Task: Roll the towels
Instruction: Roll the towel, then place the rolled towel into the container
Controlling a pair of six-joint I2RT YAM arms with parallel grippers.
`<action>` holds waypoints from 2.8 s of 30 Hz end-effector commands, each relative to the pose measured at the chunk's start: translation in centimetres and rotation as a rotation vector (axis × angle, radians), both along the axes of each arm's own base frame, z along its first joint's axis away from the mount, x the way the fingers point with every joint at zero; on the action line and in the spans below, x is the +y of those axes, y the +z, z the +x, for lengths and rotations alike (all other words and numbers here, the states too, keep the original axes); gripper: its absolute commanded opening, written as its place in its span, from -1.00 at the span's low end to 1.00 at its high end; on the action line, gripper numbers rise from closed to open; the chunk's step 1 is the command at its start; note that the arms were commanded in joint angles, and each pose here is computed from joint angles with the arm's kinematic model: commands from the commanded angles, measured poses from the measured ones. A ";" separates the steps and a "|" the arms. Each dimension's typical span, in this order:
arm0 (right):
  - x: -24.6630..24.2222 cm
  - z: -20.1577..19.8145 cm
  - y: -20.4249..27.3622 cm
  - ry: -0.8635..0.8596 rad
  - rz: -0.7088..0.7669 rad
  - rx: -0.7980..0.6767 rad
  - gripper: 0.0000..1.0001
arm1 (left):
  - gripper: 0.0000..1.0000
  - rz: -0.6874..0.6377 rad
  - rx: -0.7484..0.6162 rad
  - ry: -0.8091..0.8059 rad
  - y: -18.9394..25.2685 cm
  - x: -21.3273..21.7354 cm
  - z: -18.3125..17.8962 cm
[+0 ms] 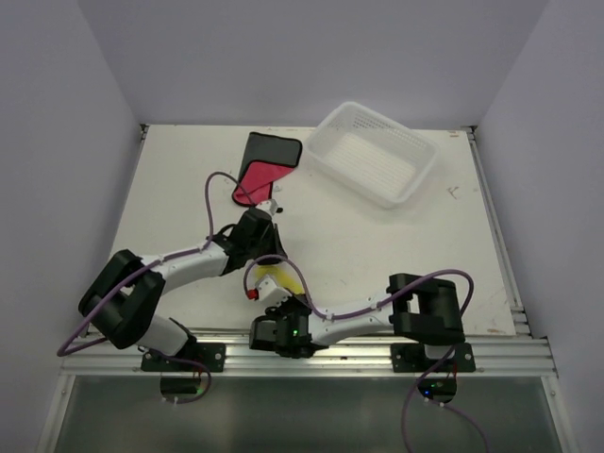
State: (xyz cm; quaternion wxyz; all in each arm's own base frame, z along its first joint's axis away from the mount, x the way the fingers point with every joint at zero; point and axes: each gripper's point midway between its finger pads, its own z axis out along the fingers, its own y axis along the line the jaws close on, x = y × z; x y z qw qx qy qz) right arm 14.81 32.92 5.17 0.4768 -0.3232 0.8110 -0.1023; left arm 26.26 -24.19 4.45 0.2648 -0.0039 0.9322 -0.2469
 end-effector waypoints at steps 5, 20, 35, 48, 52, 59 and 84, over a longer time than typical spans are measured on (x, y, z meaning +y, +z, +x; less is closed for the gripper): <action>1.0 -1.0 1.1 0.030 -0.128 -0.136 -1.00 | -0.84 -0.061 -0.050 0.030 1.7 0.2 0.1; 1.4 -1.4 0.4 0.048 -0.173 -0.137 -1.00 | -0.81 -0.022 -0.096 0.131 3.3 4.0 -2.0; 1.1 -1.5 0.6 0.050 -0.123 -0.110 -1.00 | -0.82 -0.235 -0.037 0.059 3.1 2.4 -5.8; 0.9 -1.5 1.2 0.040 -0.028 -0.061 -1.00 | -0.88 -0.251 0.032 0.049 -0.7 2.1 -7.2; 0.9 -1.7 1.0 0.039 -0.011 -0.029 -1.00 | -0.90 -0.225 0.037 0.063 -1.7 2.4 -7.3; 0.5 -1.6 4.1 0.053 0.159 0.047 -0.57 | -0.92 -0.172 0.058 0.078 -3.5 3.3 -8.4; 2.4 1.3 0.1 0.151 0.655 0.813 0.32 | -0.98 -0.147 0.065 0.124 -5.6 4.5 -10.0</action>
